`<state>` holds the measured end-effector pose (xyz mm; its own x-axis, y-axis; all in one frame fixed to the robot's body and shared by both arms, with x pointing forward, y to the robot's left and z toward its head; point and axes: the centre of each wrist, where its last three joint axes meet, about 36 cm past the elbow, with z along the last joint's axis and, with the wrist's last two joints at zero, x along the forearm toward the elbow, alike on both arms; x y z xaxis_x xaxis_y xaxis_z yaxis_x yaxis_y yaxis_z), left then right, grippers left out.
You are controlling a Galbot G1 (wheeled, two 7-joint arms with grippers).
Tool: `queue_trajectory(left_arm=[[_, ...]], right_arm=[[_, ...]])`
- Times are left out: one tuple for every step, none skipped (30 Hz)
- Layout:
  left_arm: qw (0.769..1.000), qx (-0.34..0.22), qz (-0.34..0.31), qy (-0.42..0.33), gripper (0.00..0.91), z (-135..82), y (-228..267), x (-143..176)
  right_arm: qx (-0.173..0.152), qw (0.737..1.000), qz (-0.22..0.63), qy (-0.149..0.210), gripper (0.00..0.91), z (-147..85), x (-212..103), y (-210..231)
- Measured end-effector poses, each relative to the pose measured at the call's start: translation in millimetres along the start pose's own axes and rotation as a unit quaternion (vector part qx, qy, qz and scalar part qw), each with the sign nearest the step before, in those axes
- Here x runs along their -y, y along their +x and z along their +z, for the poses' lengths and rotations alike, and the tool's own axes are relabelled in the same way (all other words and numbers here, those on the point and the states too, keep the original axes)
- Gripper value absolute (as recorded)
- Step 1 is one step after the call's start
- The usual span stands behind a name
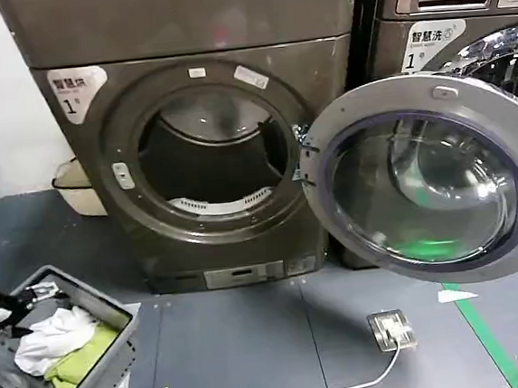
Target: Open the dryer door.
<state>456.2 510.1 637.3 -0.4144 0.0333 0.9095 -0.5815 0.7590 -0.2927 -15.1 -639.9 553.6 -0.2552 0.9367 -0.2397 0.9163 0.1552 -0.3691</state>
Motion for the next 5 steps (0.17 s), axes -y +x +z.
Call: queue_trajectory(left_arm=[[1.000, 0.000, 0.000, 0.000, 0.907, -0.1, -0.2, -0.2], [1.000, 0.000, 0.001, 0.000, 0.907, -0.2, -0.1, -0.2], [1.000, 0.001, 0.001, 0.000, 0.907, -0.3, 0.1, -0.1], [1.000, 0.002, 0.001, 0.000, 0.907, -0.3, 0.4, 0.2], [1.000, 0.002, 0.000, -0.001, 0.907, -0.4, 0.9, 0.4]], right_arm=[[0.000, 1.000, 0.000, 0.000, 0.907, 0.2, 0.1, 0.0], [-0.001, 1.000, 0.000, 0.000, 0.907, 0.7, 0.2, -0.1], [-0.001, 1.000, 0.001, -0.001, 0.907, 1.1, 0.2, -0.1], [-0.002, 1.000, 0.001, -0.001, 0.907, 1.9, 0.2, -0.2], [-0.003, 1.000, 0.002, -0.002, 0.907, 2.7, 0.2, -0.3]])
